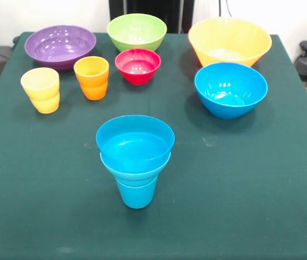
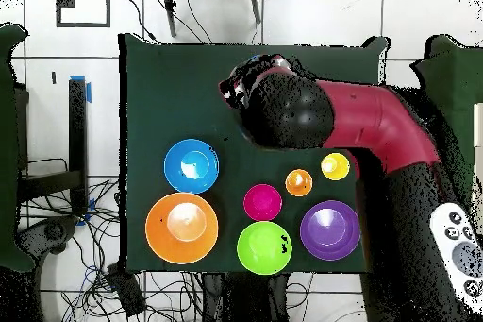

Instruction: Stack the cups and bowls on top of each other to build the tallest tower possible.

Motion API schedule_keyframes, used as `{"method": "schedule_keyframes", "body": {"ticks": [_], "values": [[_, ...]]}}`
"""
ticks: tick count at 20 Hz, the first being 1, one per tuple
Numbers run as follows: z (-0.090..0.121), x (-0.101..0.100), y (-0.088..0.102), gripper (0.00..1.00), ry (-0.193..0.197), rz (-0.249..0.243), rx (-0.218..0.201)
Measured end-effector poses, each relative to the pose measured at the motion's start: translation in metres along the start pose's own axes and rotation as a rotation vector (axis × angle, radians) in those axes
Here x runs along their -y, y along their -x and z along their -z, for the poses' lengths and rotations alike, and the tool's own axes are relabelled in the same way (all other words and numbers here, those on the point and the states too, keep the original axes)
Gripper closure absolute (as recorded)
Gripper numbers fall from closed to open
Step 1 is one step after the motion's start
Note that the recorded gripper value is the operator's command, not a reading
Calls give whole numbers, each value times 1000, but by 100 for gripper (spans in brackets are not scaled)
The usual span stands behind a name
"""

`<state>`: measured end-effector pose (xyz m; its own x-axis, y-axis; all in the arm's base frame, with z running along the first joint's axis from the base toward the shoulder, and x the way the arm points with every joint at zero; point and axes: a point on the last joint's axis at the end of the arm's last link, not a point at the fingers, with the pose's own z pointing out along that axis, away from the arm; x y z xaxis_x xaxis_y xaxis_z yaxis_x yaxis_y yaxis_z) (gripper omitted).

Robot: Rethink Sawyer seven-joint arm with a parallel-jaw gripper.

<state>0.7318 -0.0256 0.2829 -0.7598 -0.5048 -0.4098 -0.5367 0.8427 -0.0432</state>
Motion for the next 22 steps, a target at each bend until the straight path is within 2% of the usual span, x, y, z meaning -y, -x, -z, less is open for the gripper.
{"method": "schedule_keyframes", "body": {"ticks": [4,5,9,13,14,22], "values": [[-14,-18,-19,0,-8,-1,-1],[-19,-25,-28,0,-16,-9,2],[-28,-34,-45,0,-31,-26,12],[-35,-41,-60,0,-44,-47,21],[-39,-43,-69,0,-56,-64,26],[-58,-44,-107,0,-97,-136,46]]}}
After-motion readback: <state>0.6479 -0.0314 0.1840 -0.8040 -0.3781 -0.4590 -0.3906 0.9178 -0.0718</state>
